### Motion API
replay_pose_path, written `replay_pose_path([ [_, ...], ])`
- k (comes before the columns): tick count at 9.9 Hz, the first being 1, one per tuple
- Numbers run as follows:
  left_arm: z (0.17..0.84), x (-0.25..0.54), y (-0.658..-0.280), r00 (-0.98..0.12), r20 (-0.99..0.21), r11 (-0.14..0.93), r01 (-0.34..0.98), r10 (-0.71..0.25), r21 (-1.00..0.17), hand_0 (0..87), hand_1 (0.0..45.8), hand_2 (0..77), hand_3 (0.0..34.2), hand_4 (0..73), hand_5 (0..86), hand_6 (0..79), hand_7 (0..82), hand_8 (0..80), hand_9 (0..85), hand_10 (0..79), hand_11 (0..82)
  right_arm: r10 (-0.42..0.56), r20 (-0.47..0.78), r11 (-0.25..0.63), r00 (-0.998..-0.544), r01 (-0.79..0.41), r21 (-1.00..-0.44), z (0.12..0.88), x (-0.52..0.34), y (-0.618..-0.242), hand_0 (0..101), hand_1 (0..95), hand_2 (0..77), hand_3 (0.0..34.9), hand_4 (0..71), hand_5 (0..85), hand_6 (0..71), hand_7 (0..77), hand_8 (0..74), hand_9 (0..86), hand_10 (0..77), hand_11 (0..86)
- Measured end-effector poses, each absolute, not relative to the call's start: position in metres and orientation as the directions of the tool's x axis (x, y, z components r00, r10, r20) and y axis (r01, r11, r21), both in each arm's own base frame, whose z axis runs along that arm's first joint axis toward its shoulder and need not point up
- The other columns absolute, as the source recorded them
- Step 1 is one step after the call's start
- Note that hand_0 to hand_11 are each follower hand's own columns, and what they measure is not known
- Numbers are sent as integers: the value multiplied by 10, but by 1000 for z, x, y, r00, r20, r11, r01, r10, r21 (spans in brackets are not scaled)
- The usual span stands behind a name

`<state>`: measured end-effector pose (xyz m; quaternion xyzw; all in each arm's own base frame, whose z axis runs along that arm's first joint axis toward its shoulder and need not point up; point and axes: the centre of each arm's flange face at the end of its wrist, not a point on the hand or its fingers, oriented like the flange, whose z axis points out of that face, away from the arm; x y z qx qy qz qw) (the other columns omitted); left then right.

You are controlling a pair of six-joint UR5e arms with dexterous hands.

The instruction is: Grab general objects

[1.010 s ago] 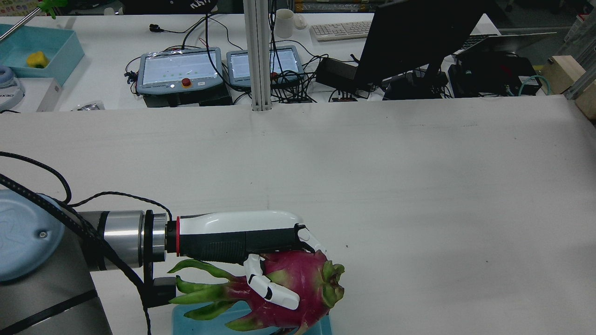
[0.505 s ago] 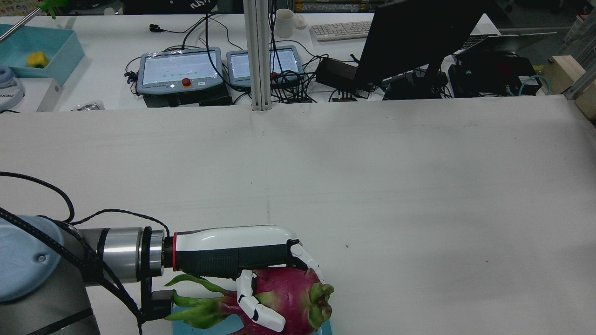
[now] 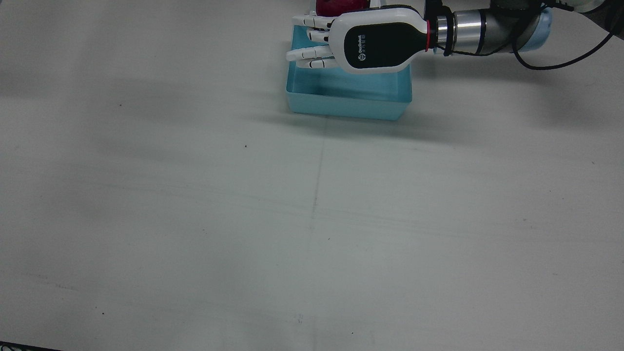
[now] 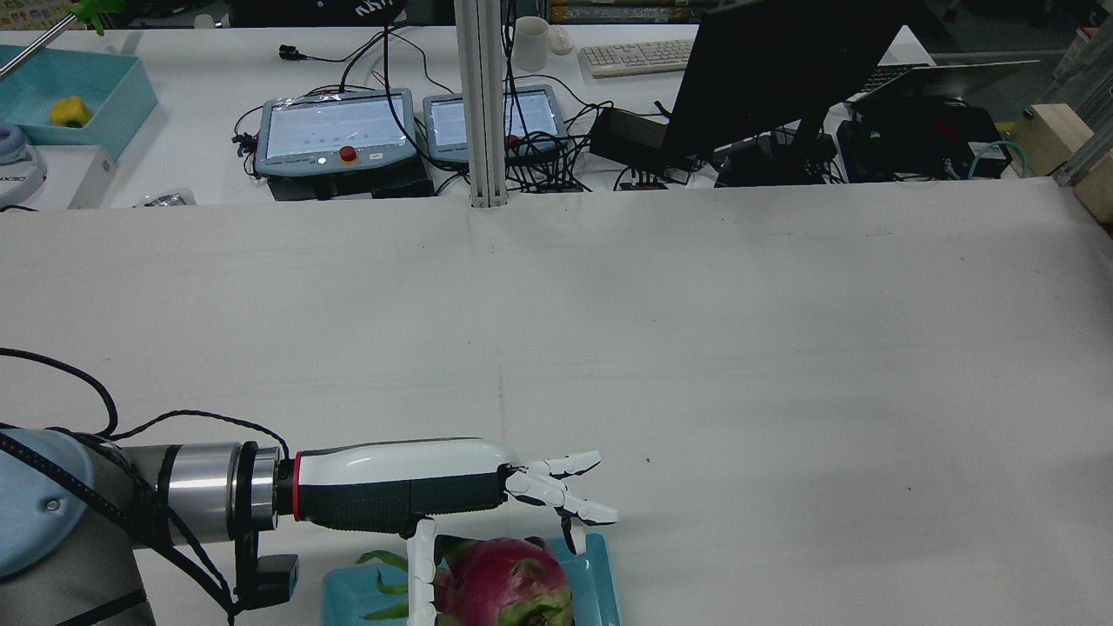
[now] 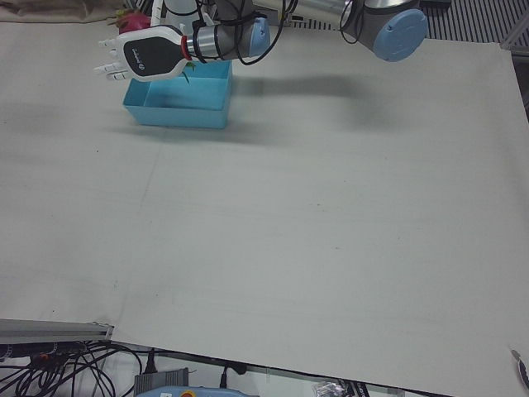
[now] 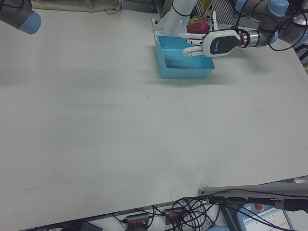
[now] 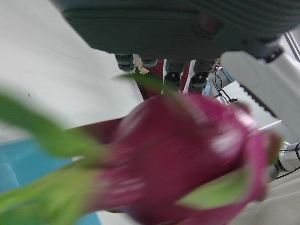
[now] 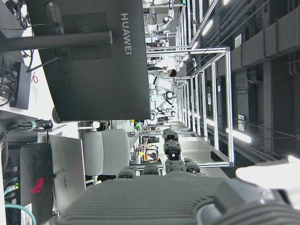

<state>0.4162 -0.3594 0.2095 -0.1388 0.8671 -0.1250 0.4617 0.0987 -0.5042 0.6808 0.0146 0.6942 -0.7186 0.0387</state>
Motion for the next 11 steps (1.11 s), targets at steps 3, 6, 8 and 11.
replay_pose_path([
  [3, 215, 416, -362, -541, -762, 928, -108, -356, -357, 515, 0, 16, 4, 0, 22, 5, 65, 11, 11, 5, 22, -35, -75, -33, -997, 76, -997, 681, 99, -504, 1, 54, 16, 0, 0, 0, 0, 0, 0, 16, 0, 11],
  [6, 233, 422, -379, -543, -755, 913, -59, -368, -403, 492, 0, 11, 0, 0, 22, 0, 11, 11, 11, 5, 22, -35, -75, -33, -997, 76, -997, 681, 99, -504, 1, 49, 16, 0, 0, 0, 0, 0, 0, 16, 0, 11],
  [8, 259, 431, -415, -549, -740, 888, -10, -389, -460, 493, 0, 11, 0, 0, 22, 0, 11, 11, 11, 5, 16, -35, -75, -33, -997, 76, -997, 681, 99, -504, 1, 54, 16, 0, 0, 0, 0, 0, 0, 16, 0, 11],
  [11, 310, 411, -503, -604, -679, 829, 53, -418, -557, 489, 0, 11, 0, 0, 22, 0, 5, 11, 0, 0, 5, -35, -75, -34, -997, 76, -997, 681, 99, -504, 0, 54, 16, 0, 0, 0, 0, 0, 0, 16, 0, 11],
])
